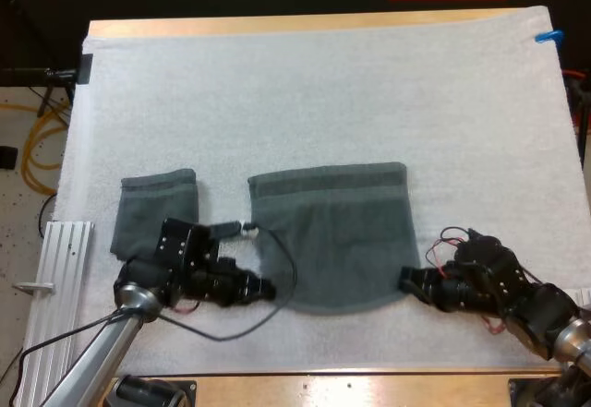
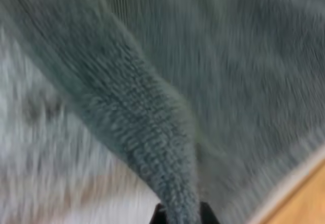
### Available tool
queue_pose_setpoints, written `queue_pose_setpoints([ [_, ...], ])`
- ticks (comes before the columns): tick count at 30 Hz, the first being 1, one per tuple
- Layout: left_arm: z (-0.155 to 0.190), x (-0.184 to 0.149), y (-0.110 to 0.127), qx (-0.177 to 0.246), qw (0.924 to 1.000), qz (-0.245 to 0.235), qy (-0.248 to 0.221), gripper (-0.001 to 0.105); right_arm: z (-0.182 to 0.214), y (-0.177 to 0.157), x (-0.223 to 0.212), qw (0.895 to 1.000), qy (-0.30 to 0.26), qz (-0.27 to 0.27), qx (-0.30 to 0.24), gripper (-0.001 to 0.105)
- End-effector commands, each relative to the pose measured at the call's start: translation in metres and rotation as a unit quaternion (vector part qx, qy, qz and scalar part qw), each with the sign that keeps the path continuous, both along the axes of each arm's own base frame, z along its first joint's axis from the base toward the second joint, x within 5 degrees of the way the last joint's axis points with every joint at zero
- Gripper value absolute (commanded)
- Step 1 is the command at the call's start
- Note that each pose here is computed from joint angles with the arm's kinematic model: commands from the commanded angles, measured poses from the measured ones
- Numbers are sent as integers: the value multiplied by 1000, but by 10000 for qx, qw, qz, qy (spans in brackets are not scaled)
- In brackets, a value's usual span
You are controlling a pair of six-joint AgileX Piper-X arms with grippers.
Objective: Pick towel from pile fold and stack
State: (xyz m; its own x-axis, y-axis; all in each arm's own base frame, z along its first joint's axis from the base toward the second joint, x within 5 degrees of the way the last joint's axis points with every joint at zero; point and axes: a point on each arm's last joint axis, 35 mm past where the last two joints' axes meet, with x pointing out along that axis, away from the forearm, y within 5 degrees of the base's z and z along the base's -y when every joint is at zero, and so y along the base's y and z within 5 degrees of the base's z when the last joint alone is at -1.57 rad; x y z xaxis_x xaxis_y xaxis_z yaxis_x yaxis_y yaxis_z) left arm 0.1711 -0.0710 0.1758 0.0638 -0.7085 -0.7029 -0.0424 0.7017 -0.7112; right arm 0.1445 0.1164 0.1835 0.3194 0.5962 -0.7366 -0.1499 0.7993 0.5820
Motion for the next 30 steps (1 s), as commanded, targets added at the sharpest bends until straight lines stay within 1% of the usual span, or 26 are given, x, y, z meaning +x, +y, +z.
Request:
queue_pose_setpoints([
  [1,0,5,-2,-86,9999,114,-98,0,1,0,2,9997,-133,-181,-9,0],
  [3,-3,18,-5,-228,9989,343,-226,0,3,3,8,9987,-264,-410,130,0],
  [5,-8,27,-8,-318,9979,509,-240,0,2,6,13,9979,-389,-463,233,0],
  [6,-12,32,-9,-361,9973,586,-240,0,0,9,17,9975,-366,-528,288,0],
  [9,-23,43,-12,-430,9962,718,-219,0,-8,14,25,9967,-299,-646,382,0],
  [15,-35,60,-16,-532,9932,922,-460,0,-23,23,40,9940,-389,-911,473,0],
  [19,-36,66,-17,-433,9912,1046,-690,0,-28,19,49,9906,-469,-1191,477,0],
  [21,-36,68,-16,-309,9891,1163,-853,0,-31,11,56,9878,-442,-1421,465,0],
  [26,-33,73,-16,-275,9846,1269,-1173,0,-37,-8,68,9810,-306,-1867,430,0],
  [28,-33,74,-16,-163,9830,1358,-1225,0,-39,-14,71,9798,-246,-1922,490,0],
  [30,-33,75,-13,-29,9805,1491,-1277,0,-40,-16,76,9798,-246,-1873,661,0],
])
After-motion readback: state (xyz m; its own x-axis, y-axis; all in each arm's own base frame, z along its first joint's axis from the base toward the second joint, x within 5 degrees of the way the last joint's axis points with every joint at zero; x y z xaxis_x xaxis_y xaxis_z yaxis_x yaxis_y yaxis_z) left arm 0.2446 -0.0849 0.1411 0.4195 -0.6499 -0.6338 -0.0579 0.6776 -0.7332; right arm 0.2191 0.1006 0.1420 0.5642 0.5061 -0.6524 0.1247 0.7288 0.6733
